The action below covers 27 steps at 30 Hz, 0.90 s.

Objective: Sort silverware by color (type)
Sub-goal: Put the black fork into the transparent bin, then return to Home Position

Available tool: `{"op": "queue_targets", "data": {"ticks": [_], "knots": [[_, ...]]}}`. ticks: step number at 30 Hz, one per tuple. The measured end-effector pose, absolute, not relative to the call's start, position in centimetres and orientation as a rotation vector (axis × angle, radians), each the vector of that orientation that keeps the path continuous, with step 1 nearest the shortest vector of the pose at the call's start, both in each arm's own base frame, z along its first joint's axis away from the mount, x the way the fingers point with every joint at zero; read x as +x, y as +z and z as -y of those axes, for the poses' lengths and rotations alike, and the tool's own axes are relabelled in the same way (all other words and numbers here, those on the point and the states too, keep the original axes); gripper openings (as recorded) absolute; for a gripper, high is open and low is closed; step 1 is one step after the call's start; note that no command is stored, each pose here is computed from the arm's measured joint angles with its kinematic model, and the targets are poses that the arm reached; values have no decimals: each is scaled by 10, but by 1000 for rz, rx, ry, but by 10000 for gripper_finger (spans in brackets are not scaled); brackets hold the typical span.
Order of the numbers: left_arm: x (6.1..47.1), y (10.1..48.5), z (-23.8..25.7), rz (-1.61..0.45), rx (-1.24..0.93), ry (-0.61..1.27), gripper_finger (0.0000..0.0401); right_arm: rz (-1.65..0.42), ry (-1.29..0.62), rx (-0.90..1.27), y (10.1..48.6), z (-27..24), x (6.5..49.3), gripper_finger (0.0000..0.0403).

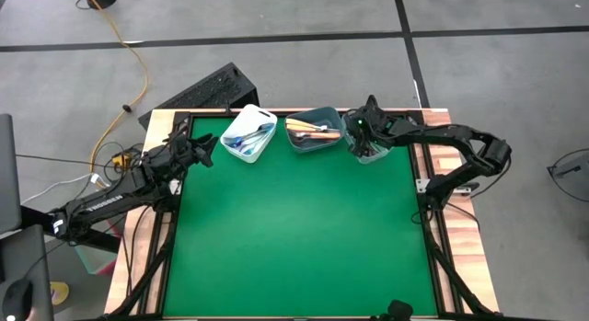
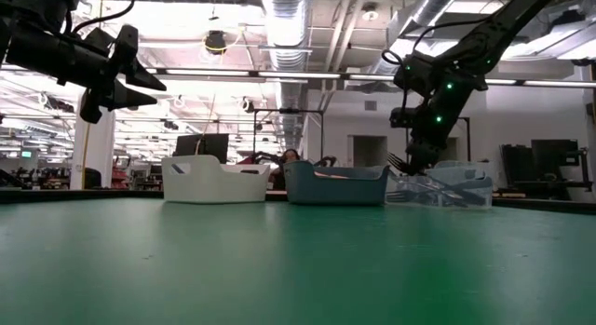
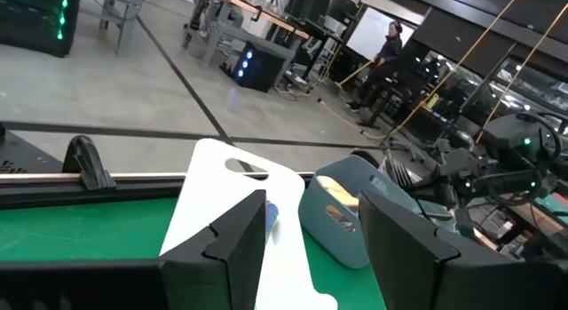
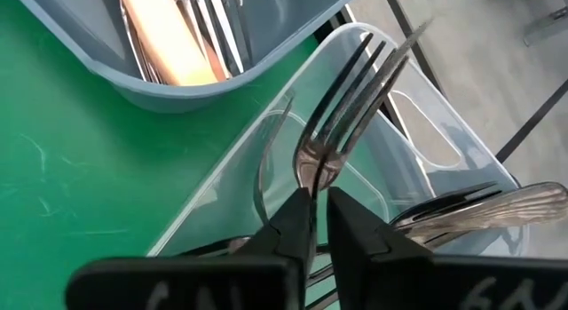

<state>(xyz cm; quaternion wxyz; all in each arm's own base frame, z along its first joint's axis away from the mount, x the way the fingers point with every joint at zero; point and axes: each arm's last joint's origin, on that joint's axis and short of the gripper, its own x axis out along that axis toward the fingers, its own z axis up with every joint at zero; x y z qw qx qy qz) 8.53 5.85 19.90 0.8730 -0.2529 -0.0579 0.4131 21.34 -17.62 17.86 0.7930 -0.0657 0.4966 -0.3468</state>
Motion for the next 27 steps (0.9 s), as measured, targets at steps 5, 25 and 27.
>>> {"op": "queue_targets", "data": {"ticks": [5, 25, 27], "knots": [[85, 199, -58, 122, -534, 857, 164, -1070, -741, -145, 179, 176, 214, 88], [89, 213, -55, 239, -579, 661, 164, -1007, -755, -181, 256, 192, 237, 223], [89, 218, -55, 272, -539, 614, 164, -990, -737, -183, 274, 192, 241, 223]]}}
